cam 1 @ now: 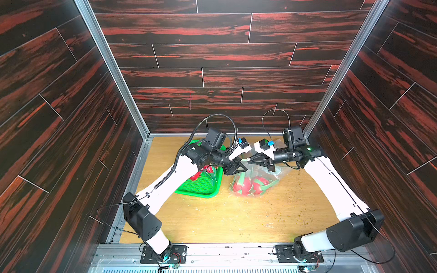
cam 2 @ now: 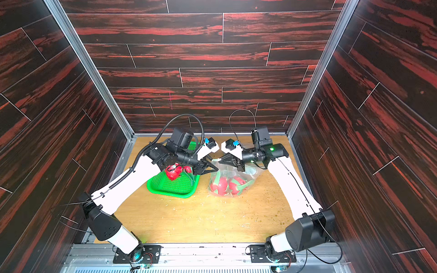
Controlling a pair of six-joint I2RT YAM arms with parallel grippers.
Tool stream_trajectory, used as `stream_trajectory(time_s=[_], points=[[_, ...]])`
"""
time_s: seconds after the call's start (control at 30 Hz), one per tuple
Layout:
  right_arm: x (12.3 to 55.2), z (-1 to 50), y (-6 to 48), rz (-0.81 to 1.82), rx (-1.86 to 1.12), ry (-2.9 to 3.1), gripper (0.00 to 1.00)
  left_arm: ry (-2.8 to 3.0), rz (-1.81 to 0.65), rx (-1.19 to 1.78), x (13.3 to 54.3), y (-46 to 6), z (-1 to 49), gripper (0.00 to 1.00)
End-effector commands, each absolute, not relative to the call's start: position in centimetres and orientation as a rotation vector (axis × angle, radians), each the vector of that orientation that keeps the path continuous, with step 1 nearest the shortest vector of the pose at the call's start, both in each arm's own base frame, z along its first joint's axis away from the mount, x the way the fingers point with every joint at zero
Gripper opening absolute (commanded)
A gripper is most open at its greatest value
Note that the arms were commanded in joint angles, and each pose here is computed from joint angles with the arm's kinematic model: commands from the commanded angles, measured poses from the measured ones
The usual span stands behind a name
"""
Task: Open the zip-top bag and take out the dragon fruit
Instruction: Unzip the zipper on the zipper food storage bag.
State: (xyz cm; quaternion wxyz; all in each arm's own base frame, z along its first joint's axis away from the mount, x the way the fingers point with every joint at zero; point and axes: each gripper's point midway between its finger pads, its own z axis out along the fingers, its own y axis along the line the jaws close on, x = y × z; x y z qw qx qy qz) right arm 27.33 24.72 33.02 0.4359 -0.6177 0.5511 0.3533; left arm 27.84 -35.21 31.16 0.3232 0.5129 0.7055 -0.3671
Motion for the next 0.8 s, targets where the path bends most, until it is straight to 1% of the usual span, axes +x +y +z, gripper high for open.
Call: stream_trajectory(time_s=[0.0,0.03,0.07,0.1,0.13,0.17,0.2,0.3,0.57,0.6,0.7,0.73,0.77], points=[[25.9,34.7,24.8,0.89,-1.549,1.29,0.0,1.779,-0.956,1.334,27.3,-34.9,33.3,0.24],[25.8,34.8,24.8,0.892,-1.55,1.289,0.0,1.773,-0.96,1.335,27.3,-35.0,33.4,0.18],[25.7,34.8,24.7,0.894,-1.552,1.288,0.05,1.769,-0.966,1.336,27.2,-35.0,33.5,0.13],[25.6,34.9,24.7,0.901,-1.55,1.292,0.15,1.764,-0.971,1.336,27.2,-35.1,33.7,0.07],[25.5,35.0,24.7,0.911,-1.549,1.294,0.23,1.759,-0.971,1.336,27.2,-35.1,33.8,0.02],[25.4,35.1,24.8,0.92,-1.55,1.291,0.27,1.755,-0.974,1.335,27.2,-35.1,33.9,0.0],[25.3,35.2,24.9,0.93,-1.548,1.288,0.28,1.749,-0.977,1.336,27.1,-35.1,34.1,0.0],[25.2,35.2,25.1,0.945,-1.552,1.287,0.3,1.742,-0.987,1.336,27.0,-35.2,34.3,0.0],[25.4,34.7,25.3,0.946,-1.562,1.324,0.29,1.735,-0.996,1.333,26.8,-35.1,34.6,0.0],[25.4,34.7,25.3,0.946,-1.564,1.325,0.28,1.736,-0.992,1.331,26.8,-35.1,34.6,0.0],[25.4,34.9,25.2,0.951,-1.565,1.331,0.16,1.733,-0.983,1.329,26.9,-35.0,34.8,0.0],[25.4,34.9,25.2,0.948,-1.565,1.332,0.16,1.734,-0.978,1.327,26.9,-34.9,34.8,0.0],[25.5,34.7,25.2,0.941,-1.566,1.342,0.2,1.732,-0.975,1.327,26.9,-34.9,34.8,0.0]])
